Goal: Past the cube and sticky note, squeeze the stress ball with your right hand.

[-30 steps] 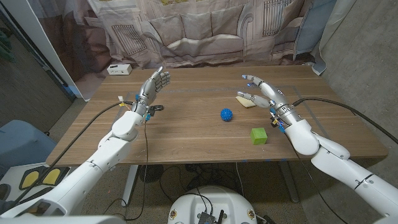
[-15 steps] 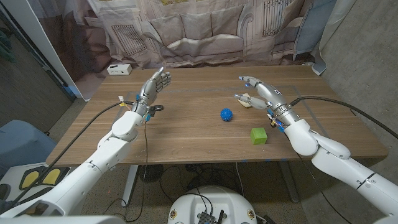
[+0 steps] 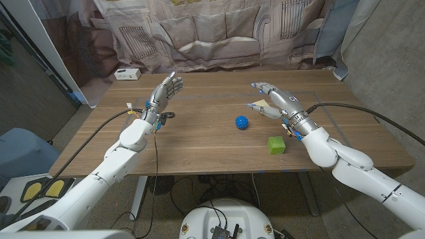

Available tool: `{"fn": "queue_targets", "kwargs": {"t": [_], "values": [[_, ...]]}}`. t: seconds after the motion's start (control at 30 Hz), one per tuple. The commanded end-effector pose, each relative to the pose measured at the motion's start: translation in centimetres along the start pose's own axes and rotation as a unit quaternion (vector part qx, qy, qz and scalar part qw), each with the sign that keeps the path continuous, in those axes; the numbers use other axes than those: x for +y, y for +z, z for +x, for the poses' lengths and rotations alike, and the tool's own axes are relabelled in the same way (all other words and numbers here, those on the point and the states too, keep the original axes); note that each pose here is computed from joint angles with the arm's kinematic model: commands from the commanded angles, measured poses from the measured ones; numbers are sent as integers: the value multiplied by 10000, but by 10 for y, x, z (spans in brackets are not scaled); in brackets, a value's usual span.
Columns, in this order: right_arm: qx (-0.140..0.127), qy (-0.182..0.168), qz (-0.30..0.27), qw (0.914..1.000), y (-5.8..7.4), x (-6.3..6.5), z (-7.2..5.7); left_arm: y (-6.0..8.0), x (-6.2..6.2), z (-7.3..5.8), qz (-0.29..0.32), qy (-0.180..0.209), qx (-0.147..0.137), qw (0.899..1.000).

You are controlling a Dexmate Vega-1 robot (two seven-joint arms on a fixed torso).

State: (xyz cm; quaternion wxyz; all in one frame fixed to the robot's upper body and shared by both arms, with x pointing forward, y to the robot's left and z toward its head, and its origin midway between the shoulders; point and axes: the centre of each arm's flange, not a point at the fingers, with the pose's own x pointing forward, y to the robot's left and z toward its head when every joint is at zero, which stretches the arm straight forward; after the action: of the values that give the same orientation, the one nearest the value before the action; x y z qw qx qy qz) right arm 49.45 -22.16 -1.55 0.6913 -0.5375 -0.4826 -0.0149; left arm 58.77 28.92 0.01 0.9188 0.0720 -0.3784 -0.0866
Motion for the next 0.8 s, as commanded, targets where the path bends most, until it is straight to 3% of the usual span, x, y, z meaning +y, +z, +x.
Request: {"fn": "queue_targets", "kwargs": {"t": [0.03, 0.37, 0.8], "values": [[90, 363, -468, 9982, 12, 3, 6, -5, -4, -1, -100, -2, -26, 9999], [118, 616, -683, 9957, 16, 2, 14, -10, -6, -2, -123, -92, 40, 9999], [126, 868, -848, 9925, 19, 3, 23, -6, -8, -2, -49, -96, 12, 9999]]}}
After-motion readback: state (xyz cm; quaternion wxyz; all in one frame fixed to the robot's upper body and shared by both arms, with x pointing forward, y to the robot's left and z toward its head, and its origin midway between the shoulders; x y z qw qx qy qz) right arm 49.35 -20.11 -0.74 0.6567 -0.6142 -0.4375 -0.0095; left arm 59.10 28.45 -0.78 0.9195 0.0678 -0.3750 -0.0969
